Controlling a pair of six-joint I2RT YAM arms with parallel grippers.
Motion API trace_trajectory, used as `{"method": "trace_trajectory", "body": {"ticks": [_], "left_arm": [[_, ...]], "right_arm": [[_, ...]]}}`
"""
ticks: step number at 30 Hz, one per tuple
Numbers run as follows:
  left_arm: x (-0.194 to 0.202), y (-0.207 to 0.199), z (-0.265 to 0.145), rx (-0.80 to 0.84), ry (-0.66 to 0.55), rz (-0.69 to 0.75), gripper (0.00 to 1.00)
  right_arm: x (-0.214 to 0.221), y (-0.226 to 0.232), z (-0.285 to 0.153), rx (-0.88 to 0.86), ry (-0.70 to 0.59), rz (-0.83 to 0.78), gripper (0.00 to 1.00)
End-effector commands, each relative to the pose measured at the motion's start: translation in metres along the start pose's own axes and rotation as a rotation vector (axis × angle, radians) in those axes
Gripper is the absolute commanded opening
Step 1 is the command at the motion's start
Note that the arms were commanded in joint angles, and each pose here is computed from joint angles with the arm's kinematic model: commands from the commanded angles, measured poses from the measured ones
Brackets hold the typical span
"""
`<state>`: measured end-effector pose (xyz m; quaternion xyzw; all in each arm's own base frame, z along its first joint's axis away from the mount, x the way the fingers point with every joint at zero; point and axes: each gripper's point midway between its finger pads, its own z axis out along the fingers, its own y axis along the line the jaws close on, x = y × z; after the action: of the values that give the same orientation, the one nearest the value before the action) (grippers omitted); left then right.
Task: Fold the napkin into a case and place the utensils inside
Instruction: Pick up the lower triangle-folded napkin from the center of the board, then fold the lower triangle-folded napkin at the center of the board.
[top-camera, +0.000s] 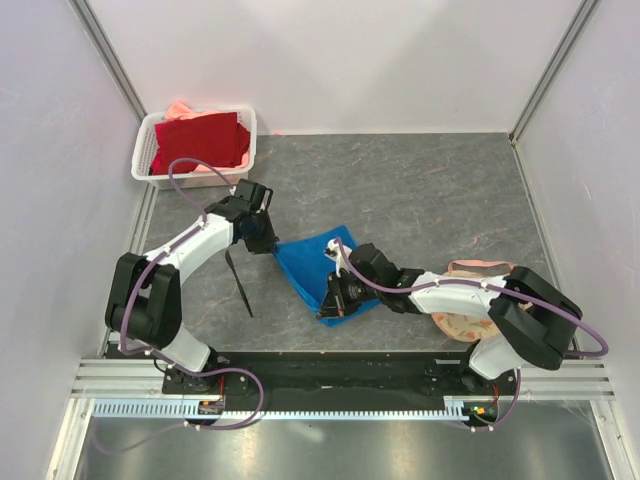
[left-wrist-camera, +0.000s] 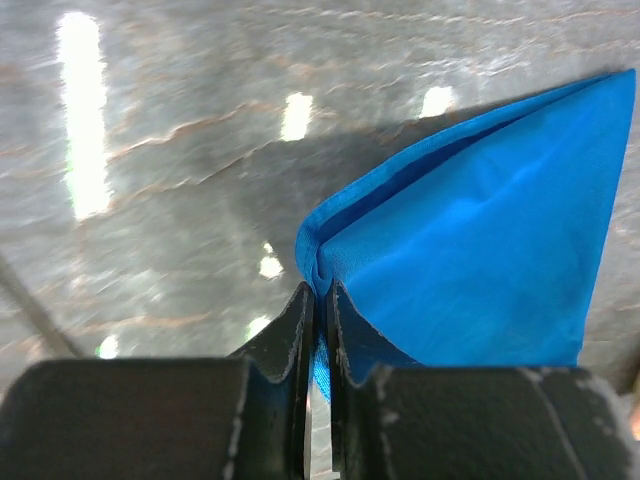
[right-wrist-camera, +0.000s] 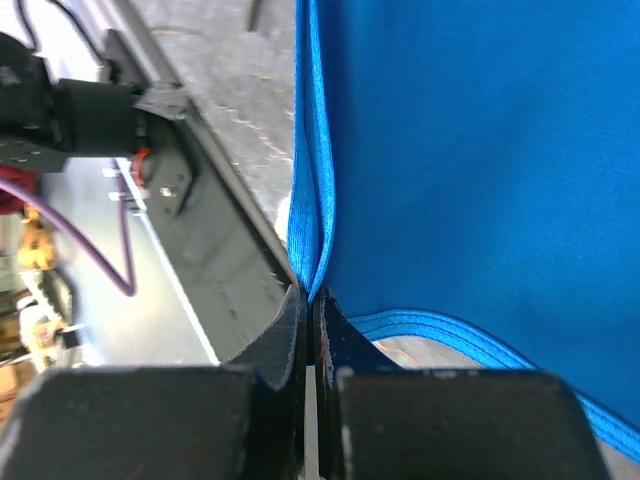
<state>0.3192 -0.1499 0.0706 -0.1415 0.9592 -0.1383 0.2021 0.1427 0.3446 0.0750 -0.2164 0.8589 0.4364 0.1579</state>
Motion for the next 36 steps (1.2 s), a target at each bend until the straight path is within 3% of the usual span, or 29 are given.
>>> {"method": "trace_trajectory", "body": {"ticks": [1,11,20,29,36], "left_arm": [[-0.041,0.019,-0.02,-0.13,-0.165,0.071,0.02],[-0.054,0.005,-0.008,-0.265,-0.154,0.116,0.02],[-0.061,-0.02,0.005,-0.377,-0.17,0.117,0.02],[-0.046,-0.056,0.022,-0.105,-0.106,0.17,0.02],[-0.053,-0.052,0.022,-0.098,-0.106,0.161,0.02]], "right_arm": [[0.035,0.02,0.01,-0.115,0.094,0.068,0.0],[0.035,0.018,0.007,-0.184,0.049,0.145,0.0],[0.038,-0.015,-0.007,-0.135,0.041,0.216,0.0],[0.045,-0.018,0.002,-0.06,0.098,0.169,0.0],[0.027,0.009,0.009,-0.102,0.056,0.132,0.0]]}}
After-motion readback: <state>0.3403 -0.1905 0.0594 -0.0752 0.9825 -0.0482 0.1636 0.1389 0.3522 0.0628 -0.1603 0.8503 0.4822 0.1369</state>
